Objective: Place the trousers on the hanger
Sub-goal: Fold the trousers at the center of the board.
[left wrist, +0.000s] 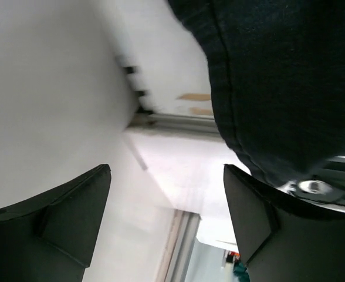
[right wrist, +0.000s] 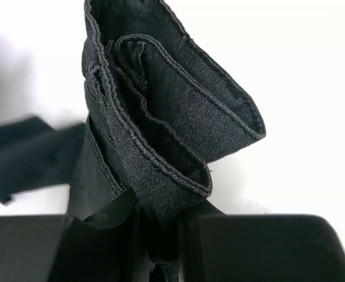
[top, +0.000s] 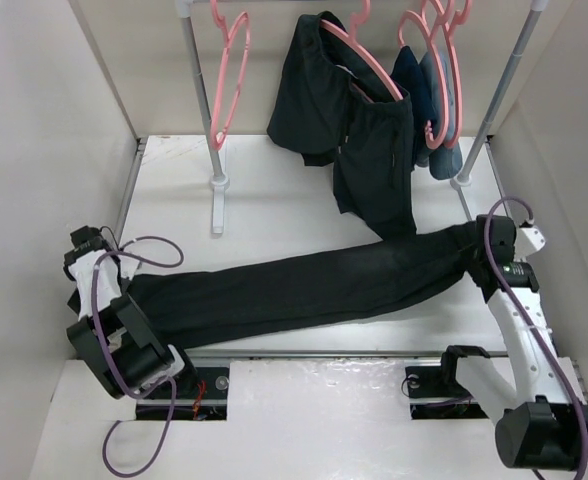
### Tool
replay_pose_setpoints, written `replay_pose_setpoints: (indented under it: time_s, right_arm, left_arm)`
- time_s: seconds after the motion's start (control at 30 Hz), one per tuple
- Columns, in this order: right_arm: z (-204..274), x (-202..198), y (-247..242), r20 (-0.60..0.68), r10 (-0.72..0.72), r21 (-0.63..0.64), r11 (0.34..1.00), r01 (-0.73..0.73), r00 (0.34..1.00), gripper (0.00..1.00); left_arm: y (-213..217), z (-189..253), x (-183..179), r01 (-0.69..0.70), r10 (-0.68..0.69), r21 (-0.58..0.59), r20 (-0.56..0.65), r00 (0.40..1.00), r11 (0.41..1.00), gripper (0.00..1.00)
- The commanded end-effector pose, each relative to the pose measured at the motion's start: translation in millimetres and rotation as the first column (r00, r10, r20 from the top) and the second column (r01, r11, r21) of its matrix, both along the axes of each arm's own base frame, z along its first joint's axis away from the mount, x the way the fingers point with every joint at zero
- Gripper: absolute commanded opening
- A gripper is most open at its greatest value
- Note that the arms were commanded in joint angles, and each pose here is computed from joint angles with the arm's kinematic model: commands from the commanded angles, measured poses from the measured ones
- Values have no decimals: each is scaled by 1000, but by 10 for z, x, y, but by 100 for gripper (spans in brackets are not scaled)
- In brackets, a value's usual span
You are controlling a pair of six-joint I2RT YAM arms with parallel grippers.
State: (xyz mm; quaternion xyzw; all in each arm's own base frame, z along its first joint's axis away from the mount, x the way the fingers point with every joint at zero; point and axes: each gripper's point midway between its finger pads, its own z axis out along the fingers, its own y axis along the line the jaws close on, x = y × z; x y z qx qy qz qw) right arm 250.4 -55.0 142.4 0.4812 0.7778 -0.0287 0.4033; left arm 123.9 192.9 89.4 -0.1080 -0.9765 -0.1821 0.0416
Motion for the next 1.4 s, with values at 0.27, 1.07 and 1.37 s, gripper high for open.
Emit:
replay_pose_setpoints:
  time_s: [0.27,1.07,1.37]
  right_arm:
    - [235,15,-203,22,-37,-103,994,39,999,0]
    - [357,88,-275,38,-35,-153,987,41,999,0]
    - [350,78,-288,28,-12,-180,984,17,1000,0]
  left_arm:
    - [-856,-198,-304,139,-157,-424,-9,988,895,78]
    - [-228,18,204,96,-88,-148,57,994,984,0]
    - [-261,100,44,186,-186,-139,12,982,973,38]
